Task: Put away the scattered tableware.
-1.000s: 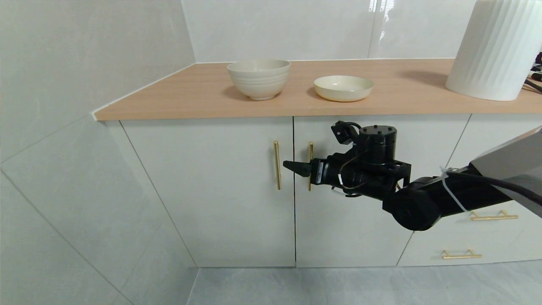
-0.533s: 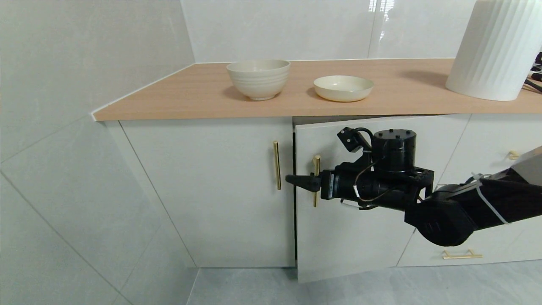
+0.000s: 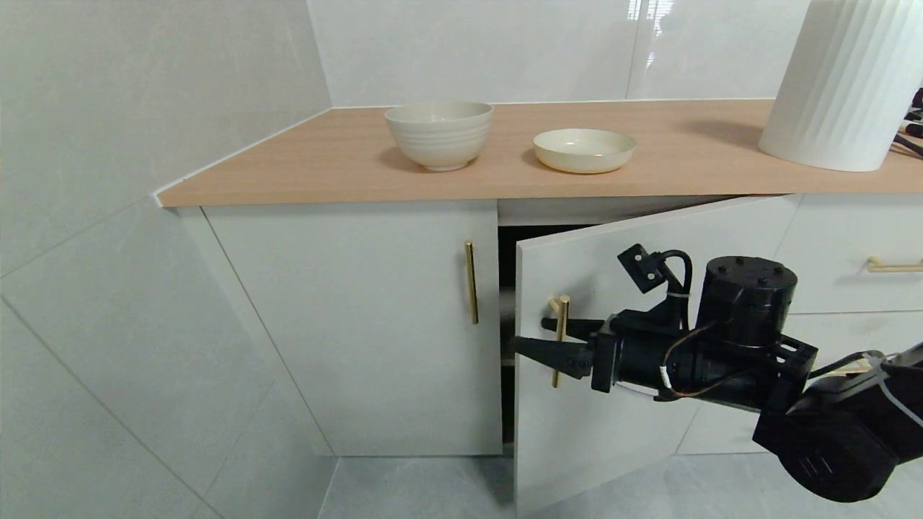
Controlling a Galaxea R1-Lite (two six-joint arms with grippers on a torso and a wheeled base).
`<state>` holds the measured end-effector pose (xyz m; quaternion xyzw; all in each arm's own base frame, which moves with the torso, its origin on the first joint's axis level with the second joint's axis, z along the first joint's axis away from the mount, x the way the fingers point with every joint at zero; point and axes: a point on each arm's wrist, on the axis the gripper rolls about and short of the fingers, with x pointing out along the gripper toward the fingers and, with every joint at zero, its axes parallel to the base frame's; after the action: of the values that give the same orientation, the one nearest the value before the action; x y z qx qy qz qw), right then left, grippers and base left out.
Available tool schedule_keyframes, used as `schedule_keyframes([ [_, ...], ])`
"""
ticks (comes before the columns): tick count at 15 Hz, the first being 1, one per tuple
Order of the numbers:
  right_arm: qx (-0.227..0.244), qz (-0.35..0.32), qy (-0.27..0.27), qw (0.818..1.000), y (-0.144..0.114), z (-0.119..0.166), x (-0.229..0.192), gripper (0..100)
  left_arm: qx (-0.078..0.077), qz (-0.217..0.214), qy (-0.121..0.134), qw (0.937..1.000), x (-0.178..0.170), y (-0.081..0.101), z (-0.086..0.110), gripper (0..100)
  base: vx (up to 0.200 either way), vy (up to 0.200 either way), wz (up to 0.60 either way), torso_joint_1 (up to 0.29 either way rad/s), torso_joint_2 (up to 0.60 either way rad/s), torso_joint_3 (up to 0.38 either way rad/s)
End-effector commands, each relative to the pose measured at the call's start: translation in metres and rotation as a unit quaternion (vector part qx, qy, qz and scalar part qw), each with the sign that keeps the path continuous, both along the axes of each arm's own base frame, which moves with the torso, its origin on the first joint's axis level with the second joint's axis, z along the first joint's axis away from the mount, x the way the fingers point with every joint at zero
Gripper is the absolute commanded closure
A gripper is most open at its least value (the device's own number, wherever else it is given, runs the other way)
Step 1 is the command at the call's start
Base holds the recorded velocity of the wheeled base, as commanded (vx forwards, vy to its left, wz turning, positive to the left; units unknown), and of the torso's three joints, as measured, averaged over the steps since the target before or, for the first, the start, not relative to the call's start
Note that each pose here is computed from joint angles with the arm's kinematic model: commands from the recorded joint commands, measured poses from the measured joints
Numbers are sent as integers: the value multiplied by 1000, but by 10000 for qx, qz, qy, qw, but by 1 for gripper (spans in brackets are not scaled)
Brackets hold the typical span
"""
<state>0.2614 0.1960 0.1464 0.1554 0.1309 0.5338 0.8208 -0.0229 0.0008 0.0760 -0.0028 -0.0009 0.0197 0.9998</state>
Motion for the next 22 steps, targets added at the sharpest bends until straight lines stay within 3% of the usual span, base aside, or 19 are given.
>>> schedule_keyframes([
  [1, 4, 70, 11, 10000, -7, 4, -11, 0, -3, 3, 8, 10000, 0, 0, 0, 0, 0, 0, 0, 0, 0, 0],
  [5, -12, 499, 246, 9984, -26, 3, -34, 0, 20, -5, 9, 10000, 0, 0, 0, 0, 0, 0, 0, 0, 0, 0],
  [6, -16, 610, 342, 9976, -30, 1, -39, 0, 120, -5, 13, 9999, 0, 0, 0, 0, 0, 0, 0, 0, 0, 0],
  [9, -74, 821, 480, 9954, -38, -4, -50, 0, 204, -5, 16, 9998, 0, 0, 0, 0, 0, 0, 0, 0, 0, 0],
  [10, -83, 896, 512, 9946, -39, -5, -52, 0, 319, -3, -33, 9995, 0, 0, 2, 0, 0, 0, 0, 0, 0, 0],
  [11, -104, 918, 553, 9942, -41, -7, -55, 0, 351, -14, -362, 9987, -5, 0, 18, 0, 0, 0, 0, 0, 0, 0],
  [12, -100, 918, 547, 9942, -42, -7, -56, 0, 339, -144, -635, 9973, -12, 0, 49, 0, 0, 0, 0, 0, 0, 0],
  [13, -120, 918, 573, 9941, -44, -8, -60, 0, 347, -442, -630, 9964, -14, 0, 83, 0, 0, 0, 0, 0, 0, 0],
  [15, -120, 918, 573, 9941, -49, -7, -68, 0, 363, -925, -386, 9943, -1, -1, 142, 0, 0, 0, 0, 0, 0, 0],
  [17, -88, 935, 513, 9943, -55, -3, -77, 0, 350, -1281, -30, 9911, 33, -5, 179, 0, 0, 0, 0, 0, 0, 0],
  [19, -92, 927, 519, 9943, -58, -3, -82, 0, 375, -1485, 346, 9876, 69, -8, 197, 0, 0, 0, 0, 0, 0, 0],
  [22, -119, 934, 559, 9940, -59, -6, -83, 0, 692, -1929, 843, 9751, 116, -13, 196, 0, 0, 0, 0, 0, 0, 0],
])
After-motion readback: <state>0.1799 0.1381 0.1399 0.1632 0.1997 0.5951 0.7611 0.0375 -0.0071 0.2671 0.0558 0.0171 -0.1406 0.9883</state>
